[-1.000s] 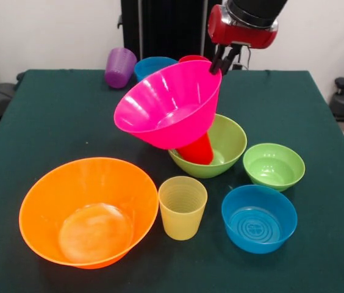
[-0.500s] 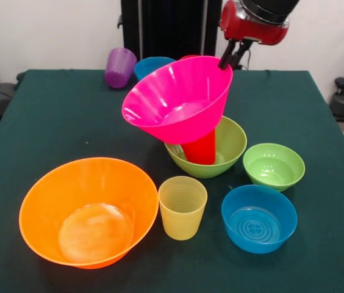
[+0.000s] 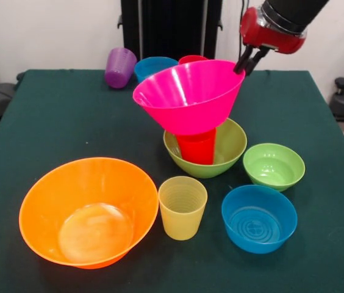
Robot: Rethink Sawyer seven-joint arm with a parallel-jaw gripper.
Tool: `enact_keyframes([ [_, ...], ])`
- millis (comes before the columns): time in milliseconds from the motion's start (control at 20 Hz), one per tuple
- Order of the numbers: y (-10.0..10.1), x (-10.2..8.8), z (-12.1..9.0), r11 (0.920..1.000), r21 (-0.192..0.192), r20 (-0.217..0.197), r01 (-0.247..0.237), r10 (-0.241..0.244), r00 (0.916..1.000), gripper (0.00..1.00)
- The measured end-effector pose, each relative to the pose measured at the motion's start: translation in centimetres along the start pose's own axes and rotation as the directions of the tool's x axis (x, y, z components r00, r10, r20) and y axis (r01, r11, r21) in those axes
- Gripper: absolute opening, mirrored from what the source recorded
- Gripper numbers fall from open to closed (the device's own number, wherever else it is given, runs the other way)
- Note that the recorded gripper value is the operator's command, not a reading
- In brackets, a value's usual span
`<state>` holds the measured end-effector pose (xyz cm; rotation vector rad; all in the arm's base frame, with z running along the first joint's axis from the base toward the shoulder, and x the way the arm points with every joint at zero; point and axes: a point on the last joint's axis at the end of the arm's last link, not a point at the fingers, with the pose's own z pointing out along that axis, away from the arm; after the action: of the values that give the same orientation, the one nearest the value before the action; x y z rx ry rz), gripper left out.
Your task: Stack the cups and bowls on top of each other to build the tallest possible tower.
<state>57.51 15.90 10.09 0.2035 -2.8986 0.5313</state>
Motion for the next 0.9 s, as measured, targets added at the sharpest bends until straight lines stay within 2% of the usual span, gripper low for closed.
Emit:
enact_keyframes([
  [200, 0.7, -0.3, 0.9, 0.9996, 0.021, -0.010, -0.021, 0.021, 0.9997, 0.00],
  [600, 1.1, -0.8, 2.8, 0.9989, 0.043, -0.029, -0.019, 0.020, 0.9994, 0.00],
  [900, 1.0, -0.9, 2.9, 0.9987, 0.046, -0.035, -0.022, 0.024, 0.9991, 0.00],
])
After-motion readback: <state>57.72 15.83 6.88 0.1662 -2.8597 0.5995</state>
